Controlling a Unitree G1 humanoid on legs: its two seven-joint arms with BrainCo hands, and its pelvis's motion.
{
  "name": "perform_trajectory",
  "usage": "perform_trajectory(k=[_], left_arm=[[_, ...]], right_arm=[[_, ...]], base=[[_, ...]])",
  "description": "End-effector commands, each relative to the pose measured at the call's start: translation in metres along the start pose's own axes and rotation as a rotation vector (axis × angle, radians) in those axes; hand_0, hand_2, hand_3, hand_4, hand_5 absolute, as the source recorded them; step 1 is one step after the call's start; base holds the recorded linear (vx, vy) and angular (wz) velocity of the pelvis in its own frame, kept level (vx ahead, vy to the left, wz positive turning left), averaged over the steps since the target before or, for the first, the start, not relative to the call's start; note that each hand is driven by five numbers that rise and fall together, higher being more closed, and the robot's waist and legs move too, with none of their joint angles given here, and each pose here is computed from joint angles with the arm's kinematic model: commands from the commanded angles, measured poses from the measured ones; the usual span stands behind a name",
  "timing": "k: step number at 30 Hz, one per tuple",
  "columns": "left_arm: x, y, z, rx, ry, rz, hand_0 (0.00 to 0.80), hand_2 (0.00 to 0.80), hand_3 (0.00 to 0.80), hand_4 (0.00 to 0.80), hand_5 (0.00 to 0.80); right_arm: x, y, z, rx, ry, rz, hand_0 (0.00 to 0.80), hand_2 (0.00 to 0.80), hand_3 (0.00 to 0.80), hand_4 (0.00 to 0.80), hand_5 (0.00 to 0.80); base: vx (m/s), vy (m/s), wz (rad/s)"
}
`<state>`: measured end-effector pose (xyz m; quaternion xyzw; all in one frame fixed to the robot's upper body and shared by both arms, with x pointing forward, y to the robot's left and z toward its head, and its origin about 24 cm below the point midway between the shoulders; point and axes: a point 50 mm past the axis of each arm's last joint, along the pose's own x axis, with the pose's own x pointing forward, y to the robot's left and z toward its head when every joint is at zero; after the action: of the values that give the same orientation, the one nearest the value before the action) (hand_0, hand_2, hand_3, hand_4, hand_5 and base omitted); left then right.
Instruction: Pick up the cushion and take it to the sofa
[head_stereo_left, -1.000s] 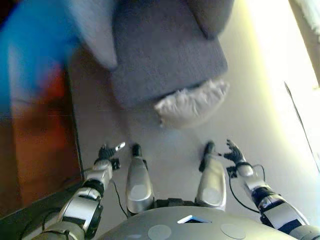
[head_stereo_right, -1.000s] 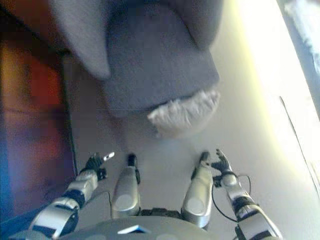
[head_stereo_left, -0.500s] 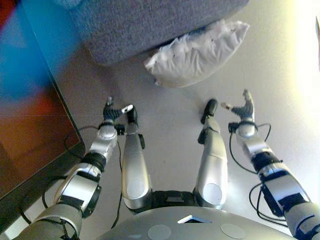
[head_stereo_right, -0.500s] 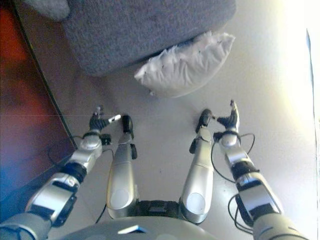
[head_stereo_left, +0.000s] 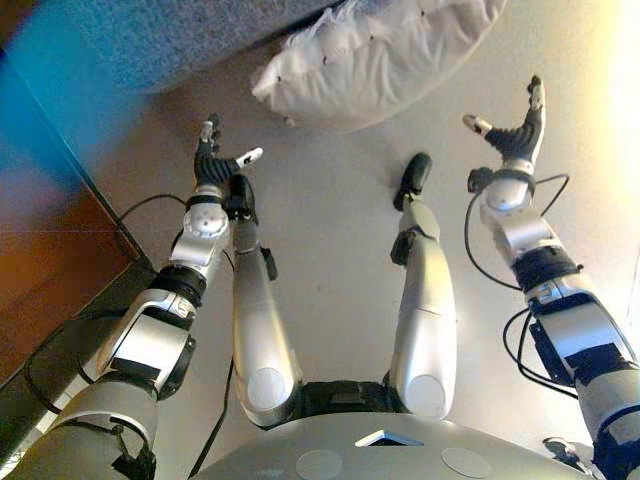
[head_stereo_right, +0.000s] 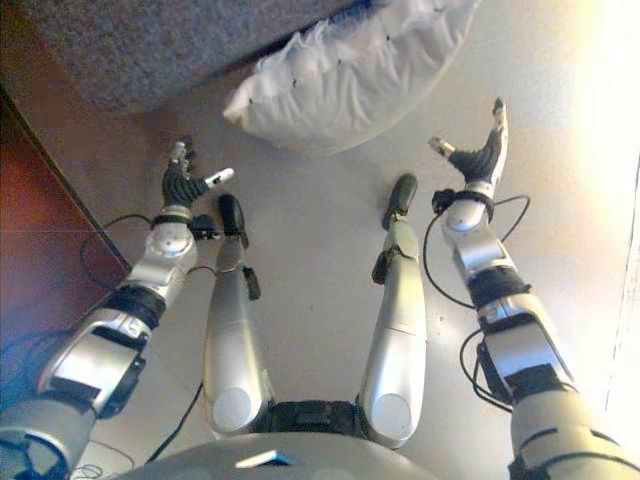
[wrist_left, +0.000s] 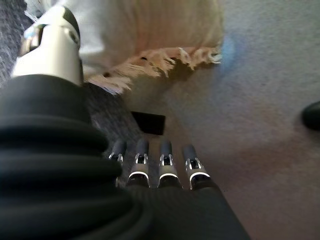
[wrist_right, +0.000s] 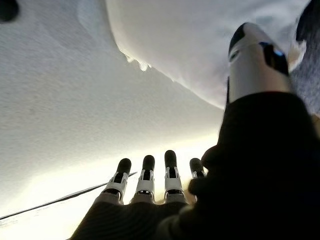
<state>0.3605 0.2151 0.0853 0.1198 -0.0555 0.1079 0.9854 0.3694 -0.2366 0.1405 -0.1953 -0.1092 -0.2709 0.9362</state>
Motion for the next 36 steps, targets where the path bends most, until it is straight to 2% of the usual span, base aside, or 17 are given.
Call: perform_trajectory(k=[1, 11, 18, 24, 30, 36], left_arm=[[0.007, 0.017, 0.023, -0.016, -0.116, -0.018, 0.0, 0.0, 0.0, 0.0, 0.0], [0.037, 0.01, 0.095, -0.062, -0.272, -0.141, 0.0, 0.0, 0.0, 0.0, 0.0], [0.051, 0.007, 0.143, -0.167, -0.343, -0.23, 0.0, 0.0, 0.0, 0.0, 0.0], [0.057, -0.001, 0.176, -0.256, -0.391, -0.285, 0.0, 0.0, 0.0, 0.0, 0.0], [0.061, -0.005, 0.197, -0.308, -0.397, -0.308, 0.0, 0.0, 0.0, 0.0, 0.0], [0.063, -0.005, 0.213, -0.395, -0.392, -0.309, 0.0, 0.0, 0.0, 0.0, 0.0]], right_arm=[[0.013, -0.021, 0.018, 0.026, -0.074, -0.102, 0.0, 0.0, 0.0, 0.0, 0.0], [0.047, -0.032, 0.087, 0.067, -0.22, -0.163, 0.0, 0.0, 0.0, 0.0, 0.0], [0.063, -0.035, 0.14, 0.134, -0.309, -0.14, 0.0, 0.0, 0.0, 0.0, 0.0], [0.067, -0.026, 0.185, 0.181, -0.399, -0.066, 0.0, 0.0, 0.0, 0.0, 0.0], [0.07, -0.019, 0.212, 0.249, -0.403, 0.028, 0.0, 0.0, 0.0, 0.0, 0.0], [0.067, -0.009, 0.235, 0.272, -0.448, 0.19, 0.0, 0.0, 0.0, 0.0, 0.0]], base=[[0.02, -0.079, -0.01], [0.009, -0.079, -0.07], [0.001, -0.092, -0.04], [0.001, -0.092, -0.01], [0.015, -0.085, 0.01], [0.022, -0.046, 0.02]])
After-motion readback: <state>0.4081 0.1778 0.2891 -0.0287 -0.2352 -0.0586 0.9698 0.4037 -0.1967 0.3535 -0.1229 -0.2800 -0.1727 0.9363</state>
